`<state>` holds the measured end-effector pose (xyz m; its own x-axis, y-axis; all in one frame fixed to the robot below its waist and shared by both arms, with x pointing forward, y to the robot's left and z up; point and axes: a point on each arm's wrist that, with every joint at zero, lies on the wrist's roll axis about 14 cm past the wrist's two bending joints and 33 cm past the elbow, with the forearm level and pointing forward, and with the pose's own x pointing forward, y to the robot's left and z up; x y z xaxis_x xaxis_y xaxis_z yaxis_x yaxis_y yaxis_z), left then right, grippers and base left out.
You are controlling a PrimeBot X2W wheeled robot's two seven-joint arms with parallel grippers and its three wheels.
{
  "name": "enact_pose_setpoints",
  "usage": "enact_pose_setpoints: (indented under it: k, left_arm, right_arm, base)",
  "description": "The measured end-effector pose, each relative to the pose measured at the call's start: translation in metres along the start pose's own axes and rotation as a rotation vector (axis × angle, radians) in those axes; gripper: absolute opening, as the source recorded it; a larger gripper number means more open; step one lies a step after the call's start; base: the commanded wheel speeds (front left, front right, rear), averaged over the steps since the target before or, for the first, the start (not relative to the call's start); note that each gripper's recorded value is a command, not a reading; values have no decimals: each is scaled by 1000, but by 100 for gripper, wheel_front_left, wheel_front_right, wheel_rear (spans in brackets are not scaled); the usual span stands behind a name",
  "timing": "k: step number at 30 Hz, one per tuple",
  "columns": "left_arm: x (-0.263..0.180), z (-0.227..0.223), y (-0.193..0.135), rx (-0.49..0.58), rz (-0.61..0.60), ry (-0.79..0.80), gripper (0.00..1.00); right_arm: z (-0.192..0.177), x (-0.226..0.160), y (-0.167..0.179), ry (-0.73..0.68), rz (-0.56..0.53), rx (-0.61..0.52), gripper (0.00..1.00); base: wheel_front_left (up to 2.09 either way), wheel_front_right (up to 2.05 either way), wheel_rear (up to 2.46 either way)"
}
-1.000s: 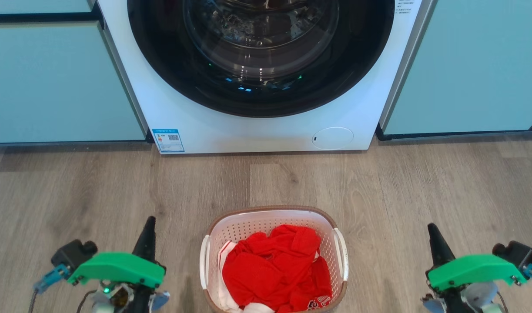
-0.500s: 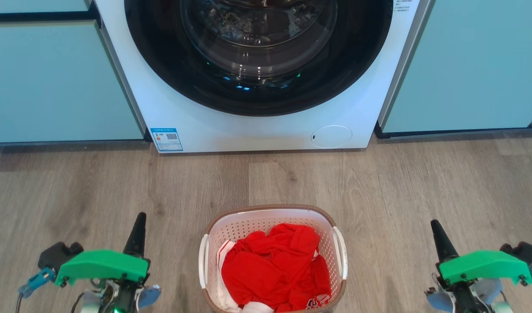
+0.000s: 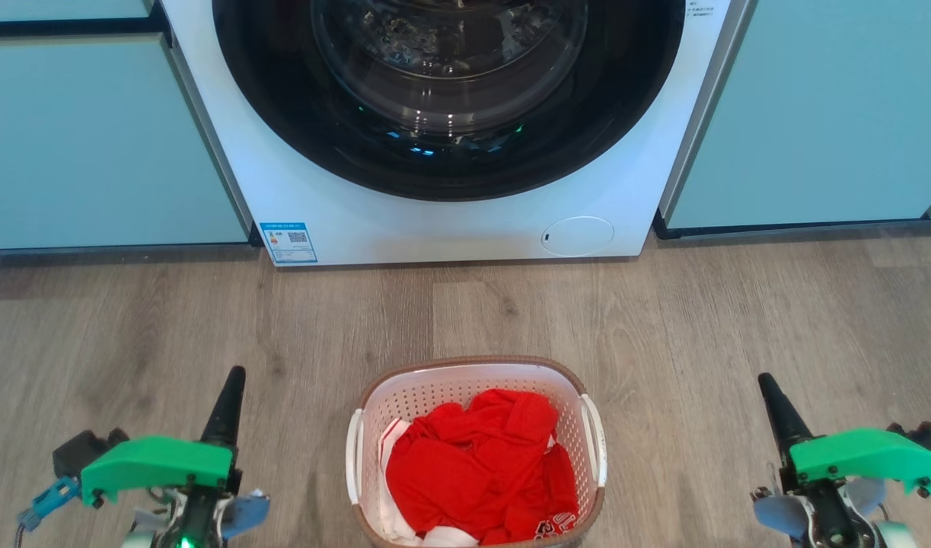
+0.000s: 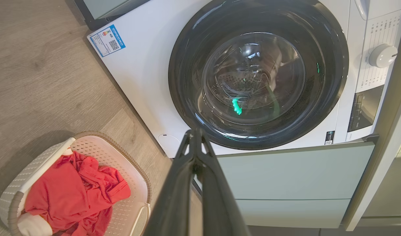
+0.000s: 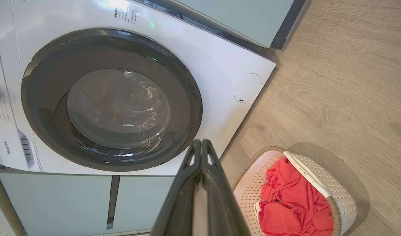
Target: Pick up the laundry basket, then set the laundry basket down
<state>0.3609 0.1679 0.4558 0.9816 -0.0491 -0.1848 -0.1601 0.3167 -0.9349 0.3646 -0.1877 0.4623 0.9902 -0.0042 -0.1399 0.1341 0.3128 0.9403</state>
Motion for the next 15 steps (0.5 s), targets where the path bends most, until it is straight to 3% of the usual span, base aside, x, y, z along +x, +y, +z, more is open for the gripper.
enact_pose_setpoints:
  k: [15]
  left_arm:
    - [5, 15, -8, -177, -43, -21, 0]
  right_arm:
    - [10, 4, 5, -15, 18, 183, 0]
  base:
    - [0, 0, 0]
